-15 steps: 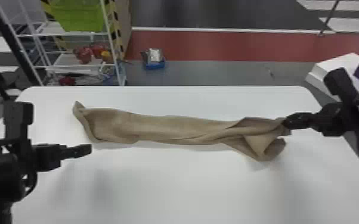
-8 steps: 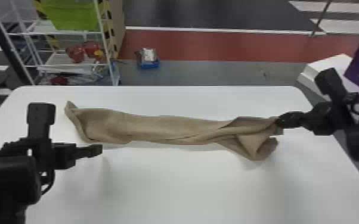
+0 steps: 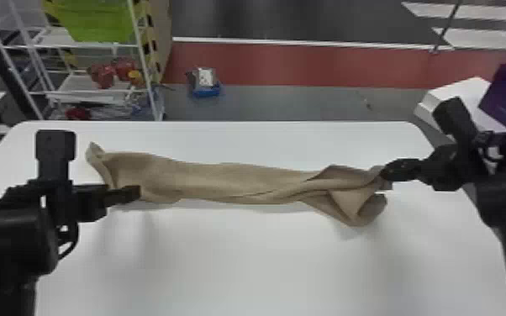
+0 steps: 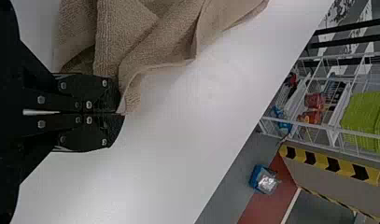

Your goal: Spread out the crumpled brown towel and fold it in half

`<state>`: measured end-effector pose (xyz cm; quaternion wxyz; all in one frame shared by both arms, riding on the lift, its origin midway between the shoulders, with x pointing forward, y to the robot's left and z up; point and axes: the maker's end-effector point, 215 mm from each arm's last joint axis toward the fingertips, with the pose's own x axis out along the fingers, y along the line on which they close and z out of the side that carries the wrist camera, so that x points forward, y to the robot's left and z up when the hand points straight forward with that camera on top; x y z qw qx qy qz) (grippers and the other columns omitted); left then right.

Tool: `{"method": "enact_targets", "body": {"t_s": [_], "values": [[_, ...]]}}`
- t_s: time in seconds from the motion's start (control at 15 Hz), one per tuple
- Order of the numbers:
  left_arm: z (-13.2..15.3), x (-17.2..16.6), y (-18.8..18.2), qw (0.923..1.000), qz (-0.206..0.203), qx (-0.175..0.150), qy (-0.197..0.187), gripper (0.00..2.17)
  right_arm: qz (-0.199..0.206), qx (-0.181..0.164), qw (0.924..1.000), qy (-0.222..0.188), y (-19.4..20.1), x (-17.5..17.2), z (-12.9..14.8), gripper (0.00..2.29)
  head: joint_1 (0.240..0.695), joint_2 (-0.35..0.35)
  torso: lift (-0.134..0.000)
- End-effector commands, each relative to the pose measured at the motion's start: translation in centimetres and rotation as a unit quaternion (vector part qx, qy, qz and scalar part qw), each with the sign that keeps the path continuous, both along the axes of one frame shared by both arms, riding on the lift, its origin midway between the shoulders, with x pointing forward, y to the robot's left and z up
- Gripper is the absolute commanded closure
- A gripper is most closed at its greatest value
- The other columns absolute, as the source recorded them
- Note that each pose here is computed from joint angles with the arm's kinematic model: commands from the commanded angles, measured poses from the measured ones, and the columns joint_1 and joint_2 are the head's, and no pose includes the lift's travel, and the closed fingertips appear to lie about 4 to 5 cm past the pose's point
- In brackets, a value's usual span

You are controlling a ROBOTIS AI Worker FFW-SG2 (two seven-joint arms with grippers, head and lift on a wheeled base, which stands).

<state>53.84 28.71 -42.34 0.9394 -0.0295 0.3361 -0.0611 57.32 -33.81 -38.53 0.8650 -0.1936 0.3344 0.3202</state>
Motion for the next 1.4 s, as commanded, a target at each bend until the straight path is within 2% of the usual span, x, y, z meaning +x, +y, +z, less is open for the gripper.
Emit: {"method": "enact_targets", "body": {"t_s": [0.0, 0.2, 0.67, 0.8, 1.13, 1.27, 1.33], "values": [[-0.2, 0.3, -0.2, 1.0, -0.001, -0.003, 0.0, 0.47, -0.001, 0.001, 1.0, 0.001, 0.0, -0.1, -0.1, 1.91, 0.695, -0.05, -0.134], [-0.1, -0.2, 0.7, 0.9997, -0.003, -0.023, 0.0, 1.08, -0.004, 0.002, 1.0, 0.002, -0.3, -0.1, -0.1, 1.91, 0.695, -0.052, -0.134], [1.1, -1.4, 2.9, 0.9988, 0.007, -0.047, -0.007, 1.07, -0.005, 0.003, 1.0, -0.004, -0.4, 0.1, 0.4, 1.91, 0.695, -0.03, -0.134], [1.6, -1.9, 2.2, 0.9979, -0.004, -0.064, -0.002, 0.77, -0.007, 0.005, 1.0, -0.003, -0.5, 0.1, 0.4, 1.91, 0.695, -0.028, -0.134], [1.8, -2.2, 2.3, 0.9981, -0.005, -0.062, -0.003, 0.78, -0.014, 0.008, 0.9999, -0.004, -0.9, 0.0, 0.5, 1.91, 0.695, -0.034, -0.134], [1.9, -2.2, 2.3, 0.9981, -0.011, -0.061, -0.001, 1.24, -0.014, 0.009, 0.9998, -0.004, -0.9, 0.0, 0.5, 1.91, 0.695, -0.036, -0.134], [1.7, -2.1, 2.2, 0.9981, -0.012, -0.061, 0.002, 1.29, -0.014, 0.009, 0.9999, -0.004, -0.9, -0.1, 0.5, 1.91, 0.695, -0.037, -0.134]]}}
